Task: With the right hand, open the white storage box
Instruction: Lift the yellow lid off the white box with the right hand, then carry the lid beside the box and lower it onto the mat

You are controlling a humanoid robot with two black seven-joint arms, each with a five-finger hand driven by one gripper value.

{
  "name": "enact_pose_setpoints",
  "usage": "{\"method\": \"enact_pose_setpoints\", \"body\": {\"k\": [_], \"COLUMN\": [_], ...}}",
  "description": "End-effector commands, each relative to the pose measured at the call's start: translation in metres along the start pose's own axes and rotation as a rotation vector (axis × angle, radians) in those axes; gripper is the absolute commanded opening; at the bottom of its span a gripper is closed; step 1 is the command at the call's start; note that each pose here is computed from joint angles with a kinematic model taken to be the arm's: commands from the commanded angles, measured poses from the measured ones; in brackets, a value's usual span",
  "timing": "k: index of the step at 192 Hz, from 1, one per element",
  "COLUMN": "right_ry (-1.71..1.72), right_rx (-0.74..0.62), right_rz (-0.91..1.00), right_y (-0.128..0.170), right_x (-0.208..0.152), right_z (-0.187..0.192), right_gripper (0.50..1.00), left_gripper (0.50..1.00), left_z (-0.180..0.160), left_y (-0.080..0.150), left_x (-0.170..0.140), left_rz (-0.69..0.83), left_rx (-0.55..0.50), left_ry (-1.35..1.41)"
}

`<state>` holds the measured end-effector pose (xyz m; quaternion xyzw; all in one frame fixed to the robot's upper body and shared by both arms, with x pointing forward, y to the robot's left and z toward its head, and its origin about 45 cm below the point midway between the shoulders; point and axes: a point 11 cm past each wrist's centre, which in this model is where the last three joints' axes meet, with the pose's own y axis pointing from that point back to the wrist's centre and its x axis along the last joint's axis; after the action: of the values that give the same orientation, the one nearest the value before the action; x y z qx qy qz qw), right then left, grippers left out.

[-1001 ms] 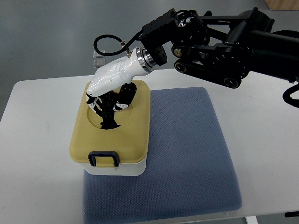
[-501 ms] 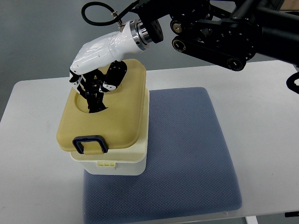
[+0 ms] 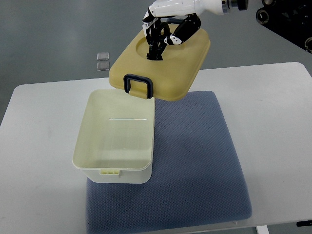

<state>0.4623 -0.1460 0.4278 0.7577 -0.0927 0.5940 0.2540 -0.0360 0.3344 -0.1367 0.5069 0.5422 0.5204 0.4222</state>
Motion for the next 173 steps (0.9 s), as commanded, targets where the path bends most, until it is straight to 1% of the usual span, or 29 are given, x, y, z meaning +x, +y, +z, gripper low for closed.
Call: {"method": "enact_pose_setpoints", "body": {"k": [1, 18, 24, 51, 90, 137, 173], "right_ry": [-0.019, -0.044, -0.046, -0.076, -0.143, -0.177, -0.210], "right_rx": [-0.065, -0.117, -0.125, -0.198, -0.246, -0.245, -0.203], "right_rz": [0.033, 0.050, 0.055, 0.080, 0.093, 0.082, 0.077], "right_y": [0.022, 0.039, 0.041, 0.059, 0.073, 0.069, 0.049], "right_x": [-0.019, -0.043, -0.047, -0.087, -0.133, -0.166, -0.185], "right_z": [0.024, 0.043, 0.046, 0.069, 0.080, 0.077, 0.064], "right_gripper": [0.500, 0.500, 0.500, 0.500, 0.500, 0.500, 0.500], "left_gripper": [1.000, 1.000, 1.000, 1.000, 1.000, 1.000, 1.000], "left_z": [0.000, 0.000, 0.000, 0.000, 0.000, 0.000, 0.000], "left_y": [0.000, 0.000, 0.000, 0.000, 0.000, 0.000, 0.000], "left_x": [0.000, 0.000, 0.000, 0.000, 0.000, 0.000, 0.000], "left_rz": [0.000, 0.000, 0.000, 0.000, 0.000, 0.000, 0.000], "left_rx": [0.000, 0.000, 0.000, 0.000, 0.000, 0.000, 0.000], "left_ry": [0.000, 0.000, 0.000, 0.000, 0.000, 0.000, 0.000]}}
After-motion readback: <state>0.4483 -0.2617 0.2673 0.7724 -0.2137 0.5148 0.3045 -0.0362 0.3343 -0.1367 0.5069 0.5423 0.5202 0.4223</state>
